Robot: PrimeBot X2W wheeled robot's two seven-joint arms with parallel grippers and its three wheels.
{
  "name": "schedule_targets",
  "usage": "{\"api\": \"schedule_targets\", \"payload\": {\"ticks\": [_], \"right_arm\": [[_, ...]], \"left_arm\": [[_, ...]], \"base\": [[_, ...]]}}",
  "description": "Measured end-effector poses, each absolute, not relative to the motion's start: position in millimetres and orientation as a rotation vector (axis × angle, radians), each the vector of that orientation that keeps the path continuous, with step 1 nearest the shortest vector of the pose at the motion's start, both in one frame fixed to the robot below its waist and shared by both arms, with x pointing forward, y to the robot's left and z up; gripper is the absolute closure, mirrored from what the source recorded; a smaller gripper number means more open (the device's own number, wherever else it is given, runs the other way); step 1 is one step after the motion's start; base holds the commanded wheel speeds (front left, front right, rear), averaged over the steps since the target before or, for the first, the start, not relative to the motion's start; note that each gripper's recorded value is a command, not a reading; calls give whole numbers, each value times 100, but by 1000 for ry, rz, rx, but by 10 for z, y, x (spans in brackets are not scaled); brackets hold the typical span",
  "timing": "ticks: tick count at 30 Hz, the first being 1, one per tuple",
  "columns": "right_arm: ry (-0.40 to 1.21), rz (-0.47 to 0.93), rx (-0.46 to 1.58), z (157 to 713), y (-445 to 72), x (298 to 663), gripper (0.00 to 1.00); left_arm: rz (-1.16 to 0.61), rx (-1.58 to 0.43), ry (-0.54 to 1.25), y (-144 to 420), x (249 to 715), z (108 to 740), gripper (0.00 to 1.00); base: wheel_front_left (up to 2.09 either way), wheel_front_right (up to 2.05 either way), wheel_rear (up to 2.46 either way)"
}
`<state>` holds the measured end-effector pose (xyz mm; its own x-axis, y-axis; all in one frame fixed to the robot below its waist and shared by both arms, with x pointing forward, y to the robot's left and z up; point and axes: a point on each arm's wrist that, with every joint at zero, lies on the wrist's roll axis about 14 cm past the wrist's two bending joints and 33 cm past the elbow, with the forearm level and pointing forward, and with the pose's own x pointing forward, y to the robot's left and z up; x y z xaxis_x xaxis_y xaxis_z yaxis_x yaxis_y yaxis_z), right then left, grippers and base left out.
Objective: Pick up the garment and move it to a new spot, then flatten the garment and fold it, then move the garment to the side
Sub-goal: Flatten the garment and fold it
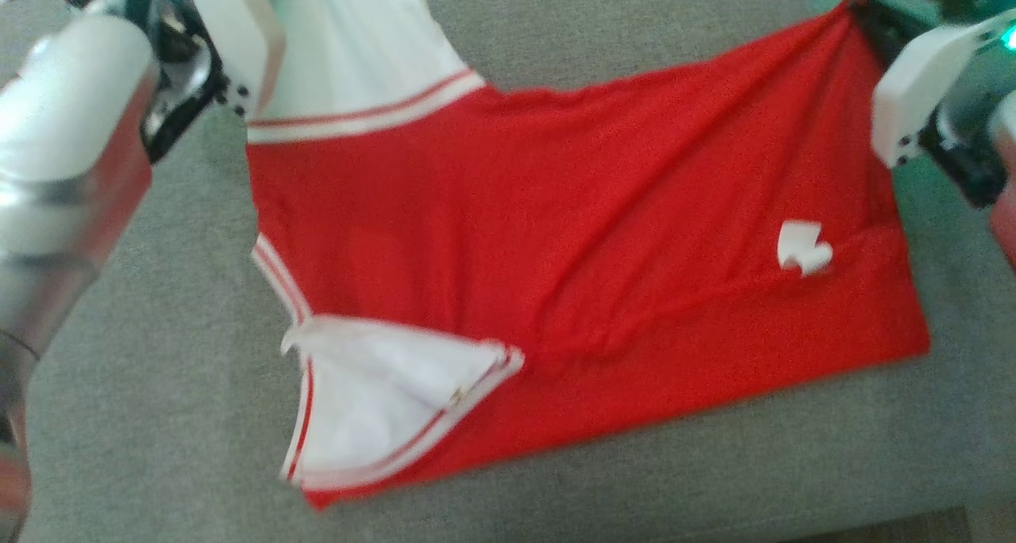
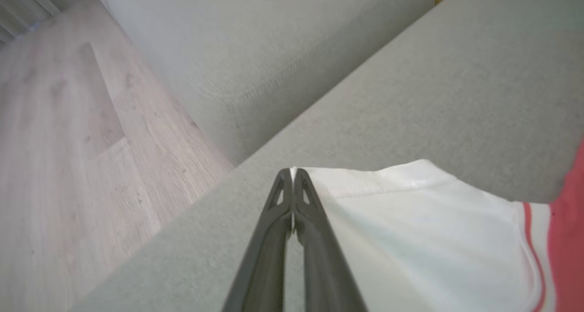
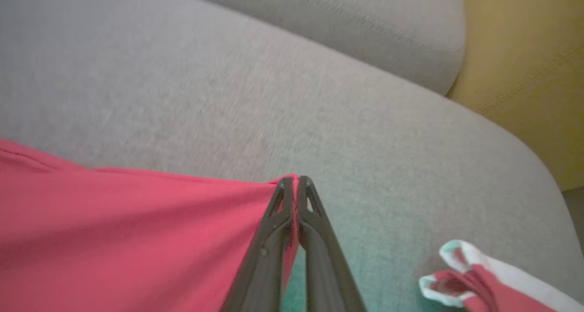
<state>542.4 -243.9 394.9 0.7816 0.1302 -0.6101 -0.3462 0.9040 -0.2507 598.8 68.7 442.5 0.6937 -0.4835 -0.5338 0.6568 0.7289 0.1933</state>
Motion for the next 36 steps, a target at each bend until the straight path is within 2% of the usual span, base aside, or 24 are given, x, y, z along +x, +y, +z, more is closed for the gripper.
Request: {"api": "schedule_targets", "payload": {"ticks": [6, 12, 17, 27, 36], "right_arm": [[439, 191, -213, 4339, -2508, 5648, 100], [371, 179, -159, 4524, -2559, 5638, 100], [373, 204, -110, 4450, -2486, 5386, 100], [371, 243, -64, 4439, -2363, 4947, 100], [409, 229, -35, 4277, -2436, 4638, 100]], "left_arm": [[-633, 400, 260, 702, 6169, 4981, 100], [-631, 374, 211, 742, 6042, 5177, 100], [-673, 377, 197, 794, 5681, 5138, 100], [-648, 321, 215, 1082, 4838, 5107, 100], [-656, 249, 280, 1090, 4185, 5017, 100]], "base": [[0, 0, 0], [0, 0, 0], [0, 0, 0], [0, 0, 0], [0, 0, 0]]}}
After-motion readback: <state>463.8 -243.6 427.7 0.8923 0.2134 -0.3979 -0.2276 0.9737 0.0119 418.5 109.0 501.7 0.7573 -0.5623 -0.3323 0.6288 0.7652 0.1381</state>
